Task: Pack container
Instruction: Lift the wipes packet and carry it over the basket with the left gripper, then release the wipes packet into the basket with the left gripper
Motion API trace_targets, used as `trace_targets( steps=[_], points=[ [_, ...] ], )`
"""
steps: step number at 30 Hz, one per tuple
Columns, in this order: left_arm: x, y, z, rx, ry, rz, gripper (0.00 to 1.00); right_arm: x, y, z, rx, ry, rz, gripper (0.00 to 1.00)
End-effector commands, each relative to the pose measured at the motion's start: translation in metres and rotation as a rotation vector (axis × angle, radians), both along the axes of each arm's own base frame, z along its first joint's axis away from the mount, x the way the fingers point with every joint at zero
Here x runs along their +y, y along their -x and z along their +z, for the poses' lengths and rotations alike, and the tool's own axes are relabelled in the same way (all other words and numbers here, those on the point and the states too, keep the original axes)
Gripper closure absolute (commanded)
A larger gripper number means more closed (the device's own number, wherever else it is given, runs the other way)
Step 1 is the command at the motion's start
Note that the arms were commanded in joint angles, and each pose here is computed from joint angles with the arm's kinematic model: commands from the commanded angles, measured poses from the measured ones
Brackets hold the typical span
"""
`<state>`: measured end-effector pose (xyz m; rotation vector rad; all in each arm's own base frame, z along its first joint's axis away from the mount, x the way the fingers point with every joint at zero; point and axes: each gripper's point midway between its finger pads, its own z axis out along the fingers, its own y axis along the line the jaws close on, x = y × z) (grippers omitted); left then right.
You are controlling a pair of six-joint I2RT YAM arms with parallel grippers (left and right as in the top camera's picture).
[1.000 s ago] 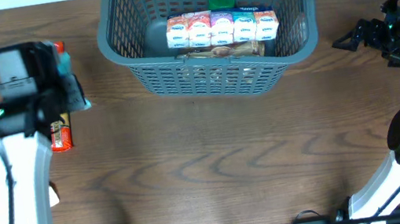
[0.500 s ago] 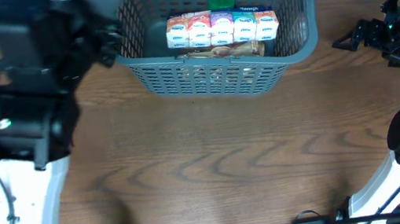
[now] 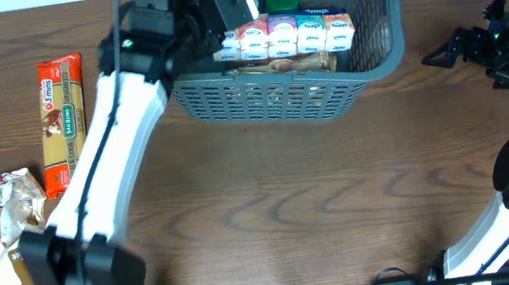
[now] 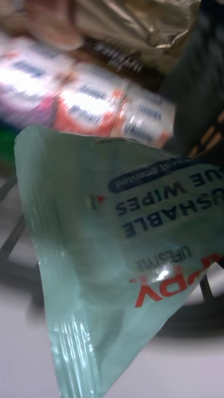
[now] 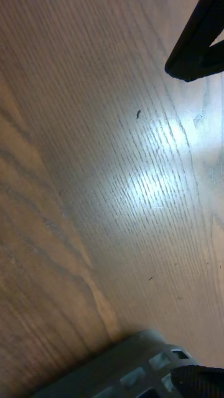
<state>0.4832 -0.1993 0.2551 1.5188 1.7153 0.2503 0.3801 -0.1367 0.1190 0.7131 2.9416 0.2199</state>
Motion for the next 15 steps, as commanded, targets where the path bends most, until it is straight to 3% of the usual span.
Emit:
trace_targets(
  steps=[1, 15],
  points=[
    [0.003, -0.002, -0.014, 0.025, -0.041, -0.015, 0.94, 0.006, 0.0, -0.002, 0.008, -0.011, 0.03, 0.01],
    [0.03, 0.045, -0.076, 0.341, -0.15, 0.0, 0.94, 0.006, 0.0, -0.002, 0.008, -0.01, 0.035, 0.01]
  ],
)
